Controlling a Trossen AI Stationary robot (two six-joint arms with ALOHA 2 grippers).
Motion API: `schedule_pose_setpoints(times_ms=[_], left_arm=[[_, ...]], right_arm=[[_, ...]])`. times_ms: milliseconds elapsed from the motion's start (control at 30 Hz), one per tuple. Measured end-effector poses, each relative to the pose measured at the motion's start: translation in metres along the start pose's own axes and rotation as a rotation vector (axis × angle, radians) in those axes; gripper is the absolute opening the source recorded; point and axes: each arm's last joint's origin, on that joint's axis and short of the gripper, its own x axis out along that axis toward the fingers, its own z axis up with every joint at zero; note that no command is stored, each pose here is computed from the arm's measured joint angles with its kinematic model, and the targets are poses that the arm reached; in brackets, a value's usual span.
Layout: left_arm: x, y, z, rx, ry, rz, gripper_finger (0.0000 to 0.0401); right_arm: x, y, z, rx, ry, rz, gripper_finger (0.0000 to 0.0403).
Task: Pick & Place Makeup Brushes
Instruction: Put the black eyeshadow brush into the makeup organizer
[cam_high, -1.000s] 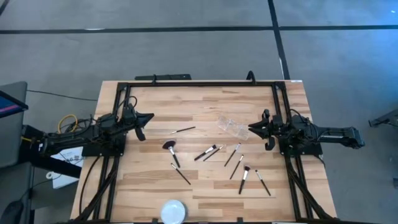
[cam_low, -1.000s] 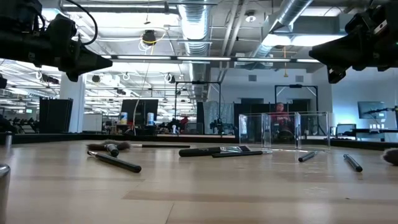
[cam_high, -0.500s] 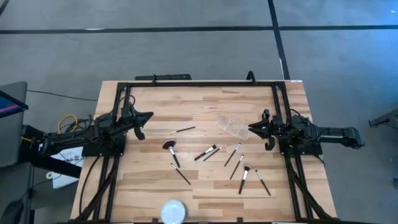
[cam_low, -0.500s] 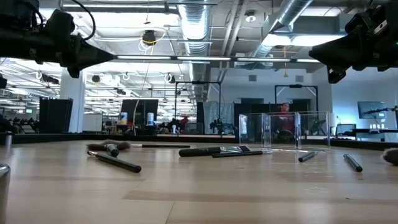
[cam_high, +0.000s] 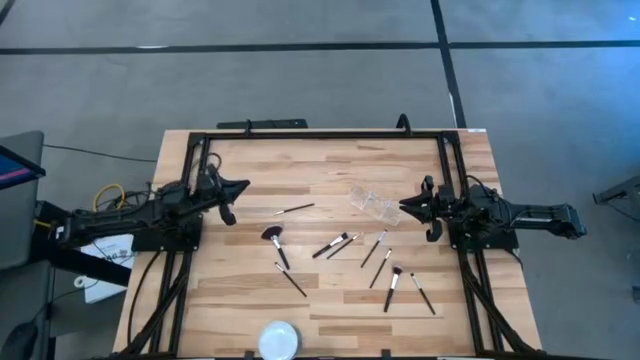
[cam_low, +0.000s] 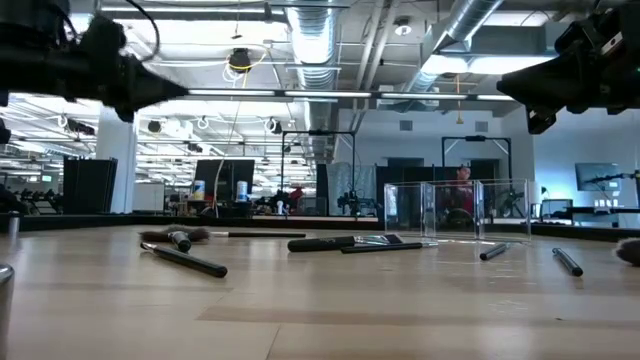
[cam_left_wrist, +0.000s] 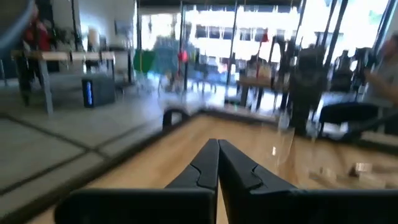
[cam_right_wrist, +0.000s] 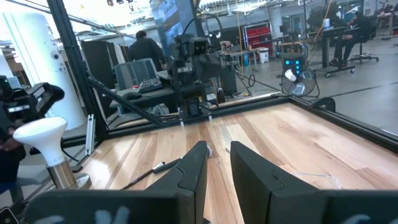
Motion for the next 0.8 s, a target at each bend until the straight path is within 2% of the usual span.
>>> schedule_pose_setpoints(times_ms=[133,300,467,667,800], left_arm=[[0.012,-0.003,-0.009,0.016,0.082,-0.015,0.0035],[0.030,-0.007,-0.020,0.038,0.142,-0.029,0.0097],[0.041,-0.008,-0.045,0.053,0.306,-0.021,0.0147],[0.046,-0.009,-0.071,0.061,0.473,-0.022,0.0160],[0.051,-0.011,-0.077,0.056,0.473,-0.049,0.0154]], right_arm=[[0.000,0.000,0.000,0.000,0.000,0.000,0.0063],[0.000,0.000,0.000,0.000,0.000,0.000,0.0063],[0.000,0.000,0.000,0.000,0.000,0.000,0.0063],[0.000,0.000,0.000,0.000,0.000,0.000,0.0063],[0.000,0.000,0.000,0.000,0.000,-0.001,0.0063]])
